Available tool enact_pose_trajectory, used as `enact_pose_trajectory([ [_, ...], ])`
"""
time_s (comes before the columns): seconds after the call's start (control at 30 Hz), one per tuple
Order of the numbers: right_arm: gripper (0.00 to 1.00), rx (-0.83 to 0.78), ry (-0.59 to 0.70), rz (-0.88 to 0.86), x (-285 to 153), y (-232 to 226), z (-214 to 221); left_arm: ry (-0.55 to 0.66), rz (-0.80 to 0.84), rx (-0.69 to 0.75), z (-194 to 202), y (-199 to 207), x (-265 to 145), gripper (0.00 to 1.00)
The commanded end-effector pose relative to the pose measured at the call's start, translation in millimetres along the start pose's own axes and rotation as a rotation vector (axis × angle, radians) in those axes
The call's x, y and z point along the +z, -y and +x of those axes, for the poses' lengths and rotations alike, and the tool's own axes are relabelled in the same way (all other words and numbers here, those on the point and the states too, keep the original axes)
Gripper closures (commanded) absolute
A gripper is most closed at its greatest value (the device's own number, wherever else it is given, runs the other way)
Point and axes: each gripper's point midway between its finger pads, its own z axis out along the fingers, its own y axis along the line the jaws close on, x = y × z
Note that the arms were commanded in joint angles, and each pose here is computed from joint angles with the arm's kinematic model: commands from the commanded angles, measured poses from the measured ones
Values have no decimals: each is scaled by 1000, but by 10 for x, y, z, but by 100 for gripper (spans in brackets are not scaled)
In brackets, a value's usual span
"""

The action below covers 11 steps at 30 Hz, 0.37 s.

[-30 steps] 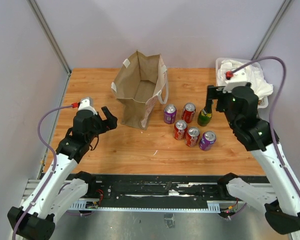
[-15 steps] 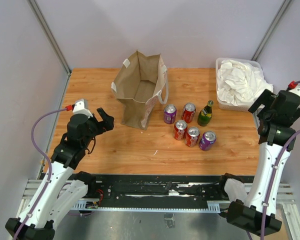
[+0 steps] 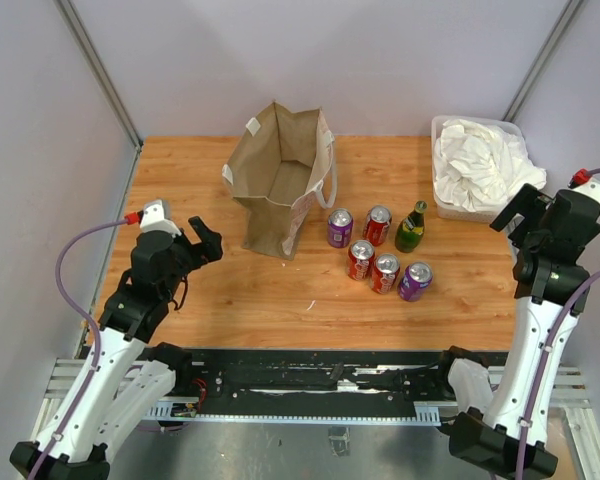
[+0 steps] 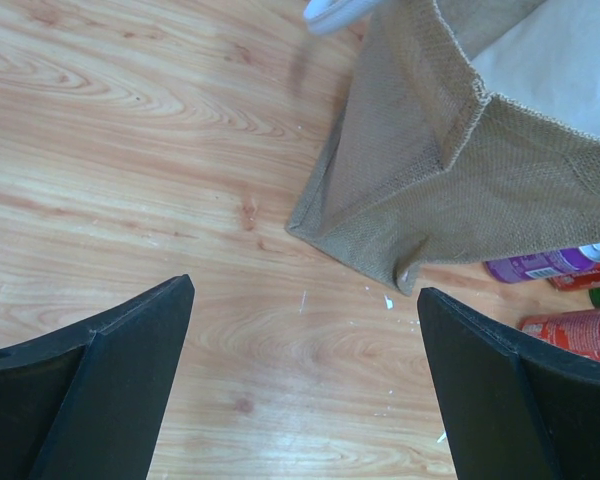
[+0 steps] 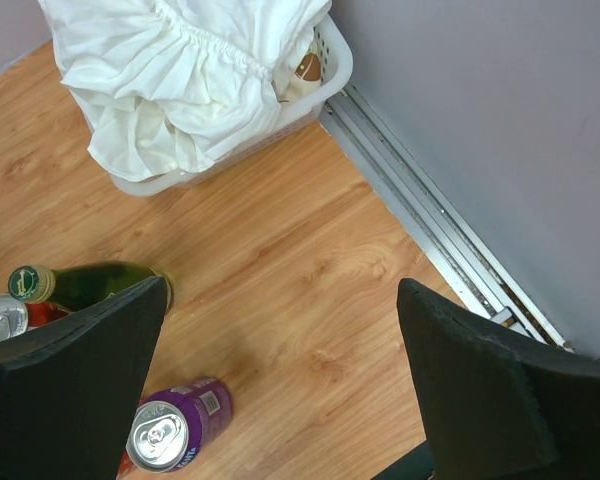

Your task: Take the beverage out of the canvas bag

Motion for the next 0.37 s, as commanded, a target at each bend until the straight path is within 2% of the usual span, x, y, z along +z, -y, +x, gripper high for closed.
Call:
enact_pose_trajectory([
  [0.0,1,11,-13,-6,25,-16,80,13,-29,12,-80,-44,-29,0],
  [0.33,1,-41,7,15,26,-1,87,3,-21,-21,-39,-26,-20,0],
])
